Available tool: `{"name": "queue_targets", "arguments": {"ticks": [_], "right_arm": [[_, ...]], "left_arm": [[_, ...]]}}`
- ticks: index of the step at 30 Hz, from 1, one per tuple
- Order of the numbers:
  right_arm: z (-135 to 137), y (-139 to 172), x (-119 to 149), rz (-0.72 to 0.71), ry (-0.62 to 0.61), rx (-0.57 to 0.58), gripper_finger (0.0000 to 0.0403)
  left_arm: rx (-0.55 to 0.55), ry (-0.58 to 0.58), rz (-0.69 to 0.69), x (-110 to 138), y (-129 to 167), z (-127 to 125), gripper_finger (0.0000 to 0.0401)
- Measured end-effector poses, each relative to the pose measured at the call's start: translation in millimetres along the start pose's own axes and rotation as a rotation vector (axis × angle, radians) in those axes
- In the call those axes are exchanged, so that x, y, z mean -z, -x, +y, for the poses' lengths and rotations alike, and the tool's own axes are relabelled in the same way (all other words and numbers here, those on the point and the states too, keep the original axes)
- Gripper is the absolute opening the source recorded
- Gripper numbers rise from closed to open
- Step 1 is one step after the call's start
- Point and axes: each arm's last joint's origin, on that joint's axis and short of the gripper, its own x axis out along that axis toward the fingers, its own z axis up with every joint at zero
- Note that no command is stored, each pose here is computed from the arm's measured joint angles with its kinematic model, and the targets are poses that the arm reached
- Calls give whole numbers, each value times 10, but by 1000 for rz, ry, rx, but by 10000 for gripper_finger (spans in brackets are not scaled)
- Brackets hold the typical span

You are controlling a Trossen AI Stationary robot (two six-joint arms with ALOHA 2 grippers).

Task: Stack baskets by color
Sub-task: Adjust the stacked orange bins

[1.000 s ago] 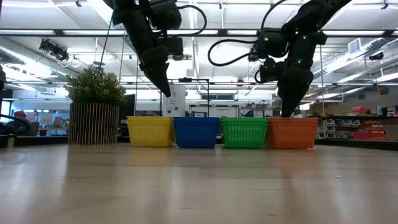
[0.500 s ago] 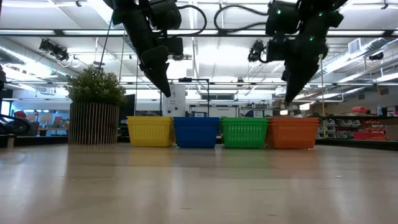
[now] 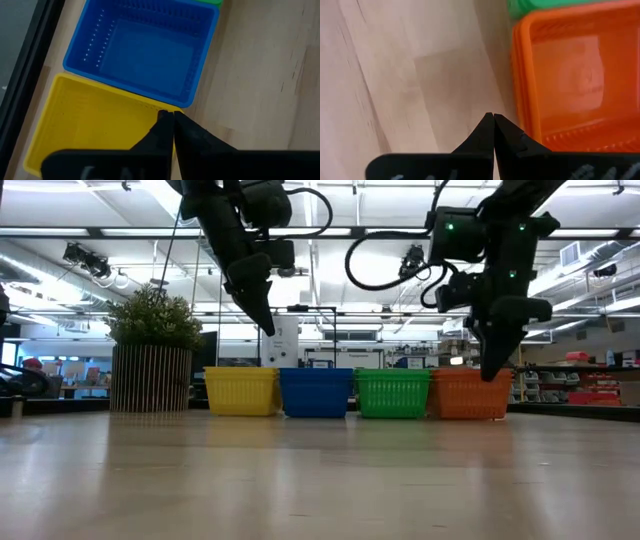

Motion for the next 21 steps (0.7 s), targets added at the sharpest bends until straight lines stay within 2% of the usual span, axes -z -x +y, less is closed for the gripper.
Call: {"name": "queue_targets", "arguments": {"ticks": [21], "right_arm": [[-22, 23, -48, -61, 16, 71, 4]], "left_arm": [[0, 0, 0, 0, 0, -1, 9]]}}
